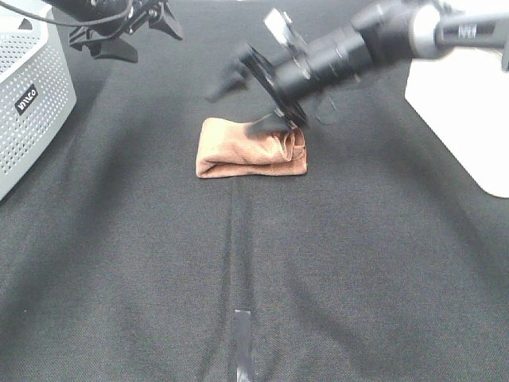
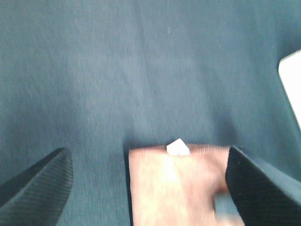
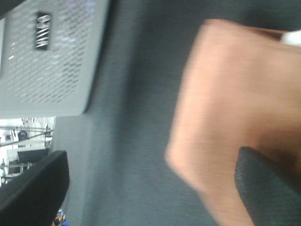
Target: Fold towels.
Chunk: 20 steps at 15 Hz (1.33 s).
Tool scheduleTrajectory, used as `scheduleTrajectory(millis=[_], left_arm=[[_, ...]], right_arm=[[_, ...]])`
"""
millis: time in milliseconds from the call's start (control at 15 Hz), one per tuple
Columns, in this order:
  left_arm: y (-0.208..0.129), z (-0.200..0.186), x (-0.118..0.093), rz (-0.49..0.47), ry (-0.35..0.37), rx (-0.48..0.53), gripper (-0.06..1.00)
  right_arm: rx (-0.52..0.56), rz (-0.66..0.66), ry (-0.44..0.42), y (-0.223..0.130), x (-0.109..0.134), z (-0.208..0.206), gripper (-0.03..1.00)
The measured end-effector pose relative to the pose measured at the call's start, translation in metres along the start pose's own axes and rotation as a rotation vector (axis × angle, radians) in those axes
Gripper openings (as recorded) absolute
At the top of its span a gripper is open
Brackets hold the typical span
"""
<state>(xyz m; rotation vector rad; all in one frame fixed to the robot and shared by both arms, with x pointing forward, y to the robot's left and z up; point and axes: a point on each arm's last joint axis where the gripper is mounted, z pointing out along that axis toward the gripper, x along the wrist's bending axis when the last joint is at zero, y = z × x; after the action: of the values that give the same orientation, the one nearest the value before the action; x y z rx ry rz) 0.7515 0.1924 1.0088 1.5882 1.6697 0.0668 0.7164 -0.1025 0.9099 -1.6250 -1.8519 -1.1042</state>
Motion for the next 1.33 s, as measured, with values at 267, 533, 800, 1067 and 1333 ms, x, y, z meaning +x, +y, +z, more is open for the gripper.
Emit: scheduleTrajectory(millis=[267, 533, 800, 1067, 1333], left_arm=[[-0.008, 0.0, -0.001, 0.0, -0.01, 0.087, 0.83], [-0.01, -0.025, -0.01, 0.076, 0.02, 0.181, 0.83], [-0.001, -0.088, -0.035, 0.213, 0.099, 0.184, 0.83], [-0.002, -0.139, -0.062, 0.298, 0.227, 0.165, 0.83], [-0.02, -0.198, -0.1, 0.41, 0.32, 0.09, 0.83]], right_arm=[[0.04, 0.096, -0.096, 0.005, -0.049, -0.031, 0.89], [0.113, 0.03, -0.136, 0.005, -0.037, -0.064, 0.89], [0.103, -0.105, -0.199, 0.008, 0.025, -0.121, 0.89], [0.033, -0.189, -0.303, 0.006, 0.066, -0.165, 0.89], [-0.069, -0.267, -0.468, -0.024, 0.119, -0.233, 0.89]])
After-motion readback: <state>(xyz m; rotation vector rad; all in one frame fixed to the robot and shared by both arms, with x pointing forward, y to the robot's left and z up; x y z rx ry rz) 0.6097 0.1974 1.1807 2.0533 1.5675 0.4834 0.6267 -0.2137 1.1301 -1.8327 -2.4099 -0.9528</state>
